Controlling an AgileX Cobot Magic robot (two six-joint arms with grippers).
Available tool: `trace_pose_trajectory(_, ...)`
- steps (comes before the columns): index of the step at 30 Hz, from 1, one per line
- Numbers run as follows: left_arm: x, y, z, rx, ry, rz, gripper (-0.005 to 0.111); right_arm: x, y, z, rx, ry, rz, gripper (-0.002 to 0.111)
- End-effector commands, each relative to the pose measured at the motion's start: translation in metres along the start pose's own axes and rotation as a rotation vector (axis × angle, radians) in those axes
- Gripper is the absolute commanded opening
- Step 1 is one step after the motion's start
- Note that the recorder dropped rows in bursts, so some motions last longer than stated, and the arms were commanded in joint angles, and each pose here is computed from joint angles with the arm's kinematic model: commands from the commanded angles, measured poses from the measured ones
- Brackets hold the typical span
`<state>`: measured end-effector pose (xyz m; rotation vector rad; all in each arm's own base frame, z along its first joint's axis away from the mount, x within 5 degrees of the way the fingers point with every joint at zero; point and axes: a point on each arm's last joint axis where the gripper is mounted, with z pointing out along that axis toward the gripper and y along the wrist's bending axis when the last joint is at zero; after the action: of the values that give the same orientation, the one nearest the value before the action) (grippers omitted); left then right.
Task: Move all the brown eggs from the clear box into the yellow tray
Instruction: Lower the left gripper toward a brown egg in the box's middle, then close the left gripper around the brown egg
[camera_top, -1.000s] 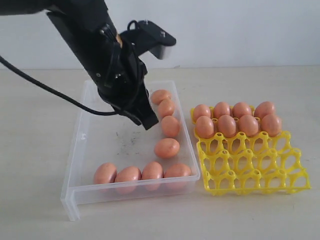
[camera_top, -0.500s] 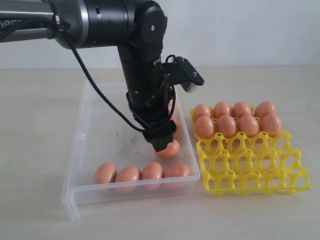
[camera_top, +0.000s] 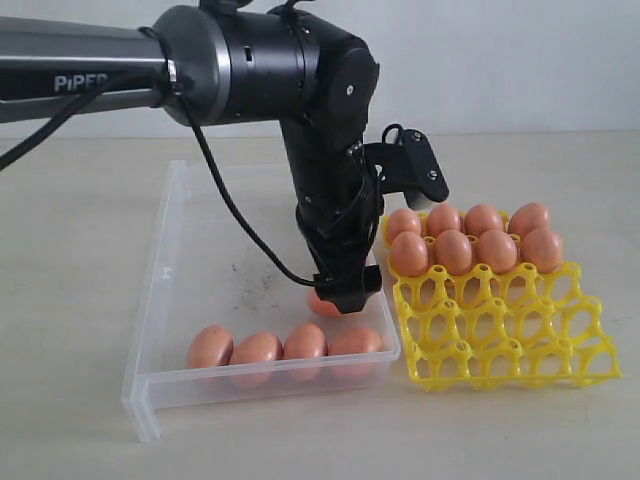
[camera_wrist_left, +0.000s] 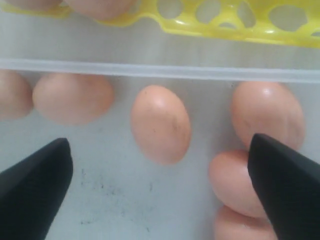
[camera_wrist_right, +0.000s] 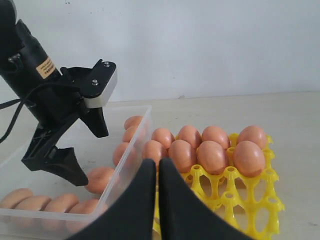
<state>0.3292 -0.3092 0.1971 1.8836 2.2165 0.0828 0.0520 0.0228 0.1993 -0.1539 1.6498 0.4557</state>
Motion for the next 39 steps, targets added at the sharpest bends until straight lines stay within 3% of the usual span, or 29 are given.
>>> trace_pose_trajectory(1,-0.006,-0.003,0.002,-0.006,-0.024,0.025,0.086,-0.001,0.000,0.000,-0.002,-0.010,-0.003,0.000)
trace_pose_trajectory(7,-0.008,-0.002,0.012,-0.014,-0.037,0.026,0.086,-0.001,0.000,0.000,-0.002,-0.010,-0.003,0.000)
trace_pose_trajectory(12,0.001,-0.001,0.043,-0.024,0.099,0.076,0.086,-0.001,0.000,0.000,-0.002,-0.010,-0.003,0.000)
trace_pose_trajectory(19,-0.004,-0.003,0.055,-0.006,0.049,0.064,0.086,-0.001,0.000,0.000,-0.002,-0.010,-0.003,0.000)
trace_pose_trajectory(30,-0.001,-0.009,0.077,0.040,0.094,0.061,0.083,-0.001,0.000,0.000,-0.002,-0.010,-0.003,0.000)
trace_pose_trajectory(34,-0.001,-0.009,0.077,0.039,0.092,0.061,0.068,-0.001,0.000,0.000,-0.002,-0.010,-0.003,0.000)
trace_pose_trajectory(37,-0.001,-0.009,0.077,0.039,0.092,0.059,0.042,-0.001,0.000,0.000,-0.002,-0.010,-0.003,0.000)
trace_pose_trajectory(39,-0.001,-0.009,0.077,0.038,0.092,0.043,0.017,-0.001,0.000,0.000,-0.002,-0.010,-0.003,0.000)
